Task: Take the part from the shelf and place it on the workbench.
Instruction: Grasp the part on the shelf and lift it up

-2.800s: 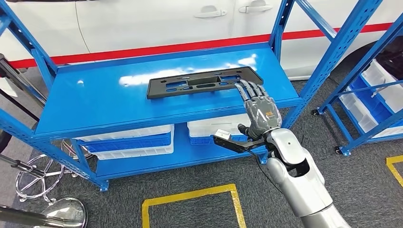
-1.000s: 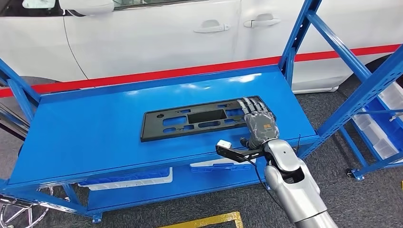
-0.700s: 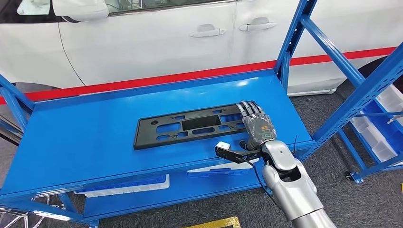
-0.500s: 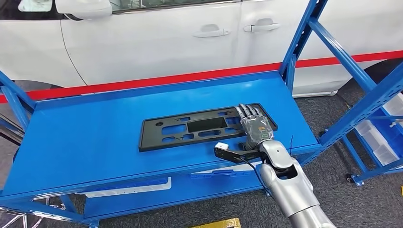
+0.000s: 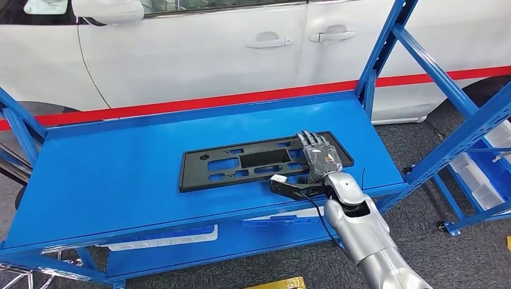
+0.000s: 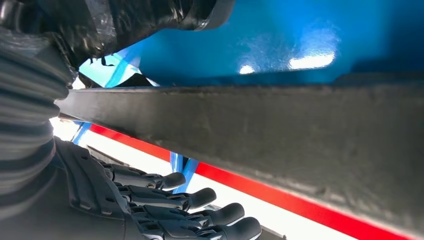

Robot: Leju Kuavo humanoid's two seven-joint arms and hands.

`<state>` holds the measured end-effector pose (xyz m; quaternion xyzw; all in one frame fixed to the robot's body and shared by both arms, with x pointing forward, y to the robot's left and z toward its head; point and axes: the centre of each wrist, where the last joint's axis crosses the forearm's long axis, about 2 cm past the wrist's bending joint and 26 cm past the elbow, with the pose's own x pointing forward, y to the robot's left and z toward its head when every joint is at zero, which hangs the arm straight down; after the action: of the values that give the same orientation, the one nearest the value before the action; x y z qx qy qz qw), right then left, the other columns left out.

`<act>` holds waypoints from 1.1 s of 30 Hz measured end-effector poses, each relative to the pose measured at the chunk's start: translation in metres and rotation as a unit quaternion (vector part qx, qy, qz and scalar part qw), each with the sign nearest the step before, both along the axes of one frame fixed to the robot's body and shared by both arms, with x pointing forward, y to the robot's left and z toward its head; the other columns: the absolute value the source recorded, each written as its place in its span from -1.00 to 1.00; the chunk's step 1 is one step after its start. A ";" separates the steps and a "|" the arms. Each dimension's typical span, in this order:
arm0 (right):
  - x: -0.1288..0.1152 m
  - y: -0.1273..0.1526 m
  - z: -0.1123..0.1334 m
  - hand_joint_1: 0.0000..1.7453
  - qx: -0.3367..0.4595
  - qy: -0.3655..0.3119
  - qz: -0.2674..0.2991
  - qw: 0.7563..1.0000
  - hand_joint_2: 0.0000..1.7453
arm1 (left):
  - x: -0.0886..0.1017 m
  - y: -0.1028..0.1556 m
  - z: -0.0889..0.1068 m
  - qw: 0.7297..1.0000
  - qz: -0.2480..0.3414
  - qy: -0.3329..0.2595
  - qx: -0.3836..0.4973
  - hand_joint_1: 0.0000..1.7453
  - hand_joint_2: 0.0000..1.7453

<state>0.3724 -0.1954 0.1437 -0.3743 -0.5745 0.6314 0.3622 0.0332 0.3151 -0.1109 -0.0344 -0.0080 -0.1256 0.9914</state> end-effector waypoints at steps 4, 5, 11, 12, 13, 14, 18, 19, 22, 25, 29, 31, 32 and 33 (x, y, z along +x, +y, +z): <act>0.009 0.001 0.001 -1.00 -0.009 -0.002 -0.014 1.000 1.00 | 0.000 0.000 0.000 1.000 0.000 0.000 -0.002 -1.00 -1.00; 0.012 0.001 0.002 -0.62 -0.010 -0.002 -0.018 1.000 1.00 | 0.000 0.000 0.000 1.000 0.000 -0.001 -0.003 -1.00 -1.00; 0.023 0.005 0.000 0.68 -0.016 0.009 -0.028 0.999 1.00 | 0.000 0.000 0.000 1.000 0.005 -0.004 -0.003 -1.00 -1.00; 0.023 0.006 -0.001 0.68 -0.016 0.012 -0.028 0.999 1.00 | 0.000 0.000 0.000 1.000 0.007 -0.004 -0.003 -1.00 -1.00; 0.023 0.007 -0.002 0.68 -0.017 0.014 -0.027 0.999 1.00 | 0.000 0.000 0.000 1.000 0.008 -0.004 -0.003 -1.00 -1.00; 0.023 0.008 -0.003 0.68 -0.017 0.016 -0.027 0.999 1.00 | 0.000 0.000 0.000 1.000 0.009 -0.004 -0.002 -1.00 -1.00; 0.026 0.010 -0.001 1.00 -0.017 0.018 -0.028 0.999 1.00 | 0.000 0.000 0.000 1.000 0.010 -0.004 -0.002 -1.00 -1.00; 0.027 0.010 0.000 1.00 -0.017 0.017 -0.028 0.999 1.00 | 0.000 0.000 0.000 1.000 0.010 -0.004 -0.002 -1.00 -1.00; 0.029 0.010 0.001 1.00 -0.018 0.016 -0.027 0.999 1.00 | 0.001 -0.001 0.000 1.000 0.012 -0.004 -0.002 -1.00 -1.00; 0.028 0.008 0.000 1.00 -0.015 0.014 -0.025 0.999 1.00 | 0.001 -0.004 0.000 1.000 0.010 0.001 0.000 -1.00 -1.00; 0.026 -0.008 -0.009 1.00 -0.009 0.013 -0.028 0.999 1.00 | 0.003 -0.013 0.000 1.000 -0.007 0.009 0.003 -1.00 -1.00; 0.025 -0.016 -0.012 1.00 -0.006 0.013 -0.028 0.999 1.00 | 0.003 -0.017 0.000 1.000 -0.012 0.009 0.003 -1.00 -1.00; 0.025 -0.018 -0.012 1.00 -0.006 0.013 -0.027 1.000 1.00 | 0.003 -0.019 0.000 1.000 -0.010 0.007 0.002 -1.00 -0.50; 0.024 -0.018 -0.012 1.00 -0.006 0.013 -0.026 1.000 1.00 | 0.003 -0.019 0.000 1.000 -0.005 0.003 0.000 -1.00 0.00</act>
<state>0.3968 -0.2129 0.1318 -0.3831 -0.5562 0.6299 0.3834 0.0365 0.2961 -0.1112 -0.0345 -0.0050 -0.1305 0.9908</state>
